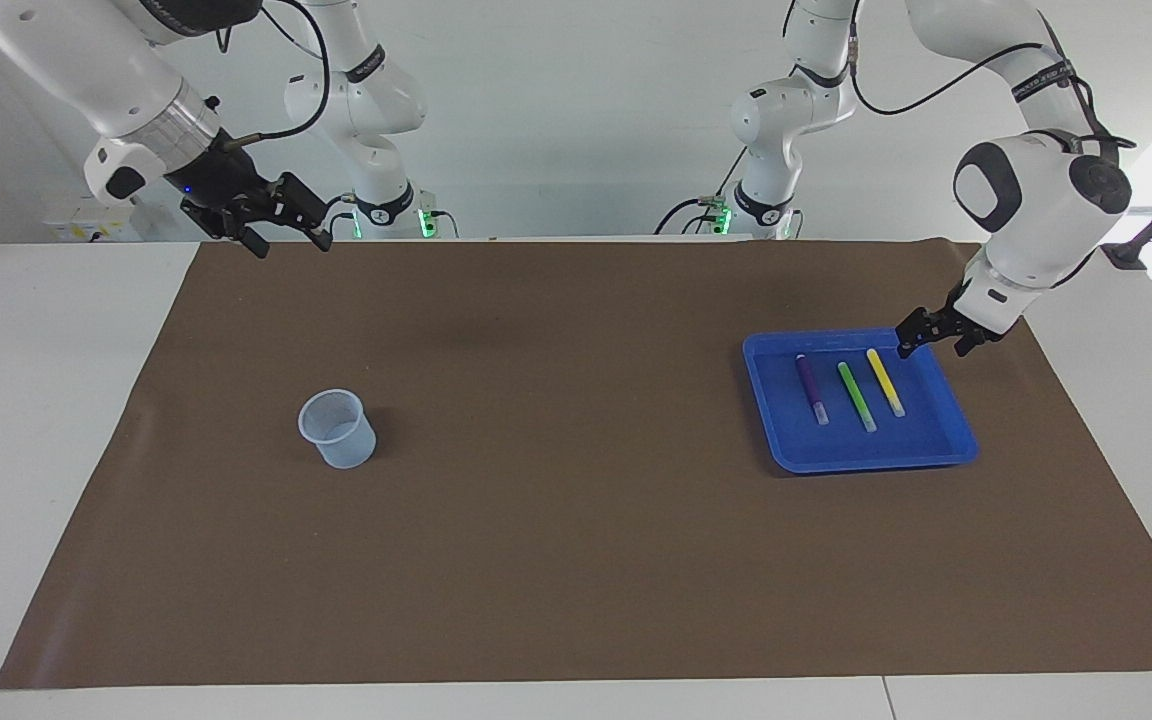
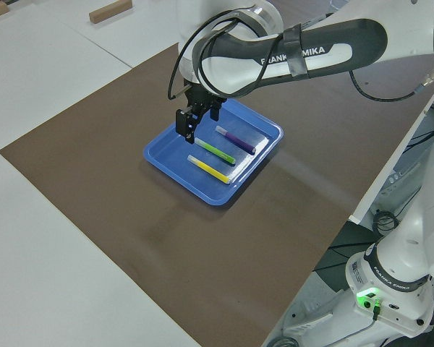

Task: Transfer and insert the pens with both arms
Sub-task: 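Grasp the yellow pen in the tray with the left gripper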

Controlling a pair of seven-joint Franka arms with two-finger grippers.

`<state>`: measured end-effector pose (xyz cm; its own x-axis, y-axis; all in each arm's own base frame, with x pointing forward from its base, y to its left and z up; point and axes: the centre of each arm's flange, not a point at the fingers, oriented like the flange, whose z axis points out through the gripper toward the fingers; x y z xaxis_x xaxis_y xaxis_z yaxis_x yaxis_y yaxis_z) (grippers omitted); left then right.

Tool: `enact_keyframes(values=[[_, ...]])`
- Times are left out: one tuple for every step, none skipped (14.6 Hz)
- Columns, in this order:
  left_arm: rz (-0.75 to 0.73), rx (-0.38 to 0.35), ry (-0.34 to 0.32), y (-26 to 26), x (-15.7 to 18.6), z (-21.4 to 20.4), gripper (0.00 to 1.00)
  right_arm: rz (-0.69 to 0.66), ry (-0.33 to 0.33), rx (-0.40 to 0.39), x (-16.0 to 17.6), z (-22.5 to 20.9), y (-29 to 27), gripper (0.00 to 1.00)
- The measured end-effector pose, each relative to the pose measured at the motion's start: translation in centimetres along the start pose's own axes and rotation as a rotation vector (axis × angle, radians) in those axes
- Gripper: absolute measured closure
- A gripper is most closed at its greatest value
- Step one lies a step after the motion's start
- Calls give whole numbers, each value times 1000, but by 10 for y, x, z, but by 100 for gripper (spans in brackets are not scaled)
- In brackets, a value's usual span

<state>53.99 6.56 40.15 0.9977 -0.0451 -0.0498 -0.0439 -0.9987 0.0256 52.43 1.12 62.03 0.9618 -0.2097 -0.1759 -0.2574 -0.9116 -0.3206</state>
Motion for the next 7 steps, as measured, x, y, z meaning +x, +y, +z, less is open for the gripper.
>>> enact_keyframes(values=[[2, -2, 1, 0, 2, 11, 0, 34, -12, 29, -2, 4, -5, 0], [3, -4, 2, 0, 4, 20, 0, 57, -26, 63, -5, 8, -8, 0], [5, -5, 7, 0, 5, 28, 2, 76, -45, 101, -8, 14, -10, 0], [6, -5, 15, 0, 6, 37, 3, 94, -64, 134, -12, 20, -10, 0], [8, -5, 21, 0, 6, 47, 4, 112, -76, 169, -16, 26, -10, 0], [10, -6, 21, 0, 5, 55, 5, 126, -78, 210, -19, 32, -9, 0], [18, -8, 18, 0, 4, 62, 8, 140, -71, 254, -21, 37, -9, 0]])
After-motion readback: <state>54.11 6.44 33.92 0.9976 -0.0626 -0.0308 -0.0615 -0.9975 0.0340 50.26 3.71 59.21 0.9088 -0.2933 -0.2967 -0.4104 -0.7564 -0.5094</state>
